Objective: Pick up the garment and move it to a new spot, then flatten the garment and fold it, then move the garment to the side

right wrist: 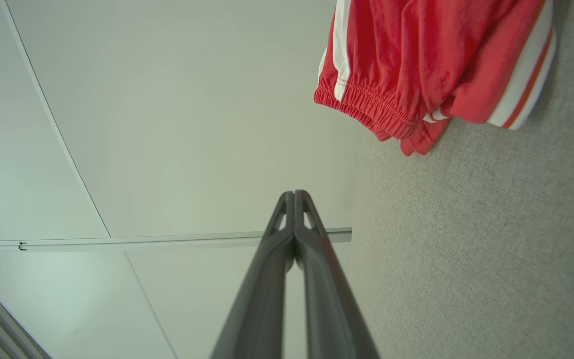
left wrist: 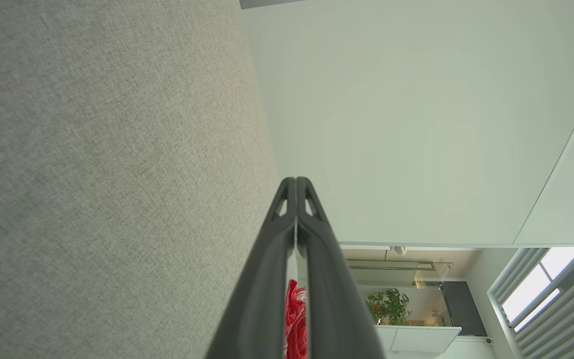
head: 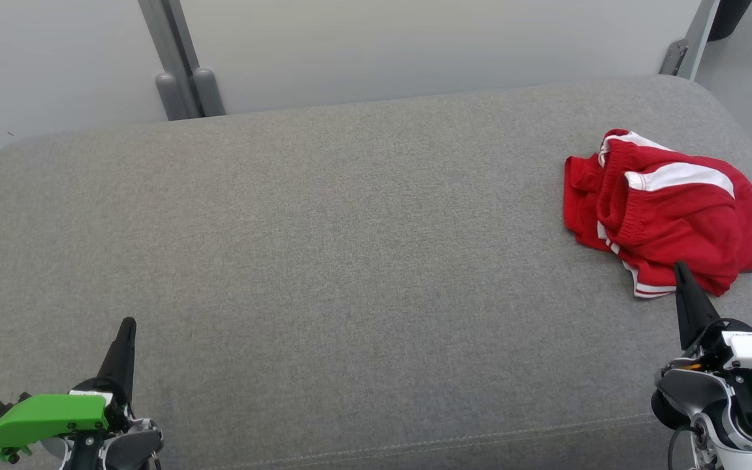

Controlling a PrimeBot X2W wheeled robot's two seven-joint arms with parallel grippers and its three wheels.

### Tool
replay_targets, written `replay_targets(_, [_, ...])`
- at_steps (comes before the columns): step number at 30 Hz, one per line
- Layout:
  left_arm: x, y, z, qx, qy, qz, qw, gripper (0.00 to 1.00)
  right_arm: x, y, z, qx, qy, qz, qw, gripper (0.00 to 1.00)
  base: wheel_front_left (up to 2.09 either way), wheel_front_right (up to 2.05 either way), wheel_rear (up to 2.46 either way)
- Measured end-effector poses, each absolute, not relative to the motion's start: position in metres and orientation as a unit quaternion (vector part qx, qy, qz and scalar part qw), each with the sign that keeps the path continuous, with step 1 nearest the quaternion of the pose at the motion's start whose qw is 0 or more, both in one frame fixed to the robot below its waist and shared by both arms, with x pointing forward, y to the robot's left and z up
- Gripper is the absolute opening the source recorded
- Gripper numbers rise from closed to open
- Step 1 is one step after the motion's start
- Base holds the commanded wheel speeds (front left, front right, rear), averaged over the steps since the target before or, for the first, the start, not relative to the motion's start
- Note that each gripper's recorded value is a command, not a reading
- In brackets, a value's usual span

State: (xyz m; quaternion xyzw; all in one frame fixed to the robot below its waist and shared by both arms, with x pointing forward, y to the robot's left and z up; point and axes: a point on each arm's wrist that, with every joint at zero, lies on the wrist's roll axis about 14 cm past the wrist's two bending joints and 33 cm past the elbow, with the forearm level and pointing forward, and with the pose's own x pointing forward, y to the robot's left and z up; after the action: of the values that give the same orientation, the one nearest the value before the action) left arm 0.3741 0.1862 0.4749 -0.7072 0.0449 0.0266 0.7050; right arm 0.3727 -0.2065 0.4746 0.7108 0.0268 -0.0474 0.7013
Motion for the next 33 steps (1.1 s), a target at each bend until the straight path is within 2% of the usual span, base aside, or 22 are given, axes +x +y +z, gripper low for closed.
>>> replay_targets(33, [0.3742,0.1872,0.4754,-0.708,0.043,0.027,0.705,0.00,0.3728,-0.2068,0.4748,0.711,0.026,-0.048,0.701,0.00,0.00,0.00,0.00])
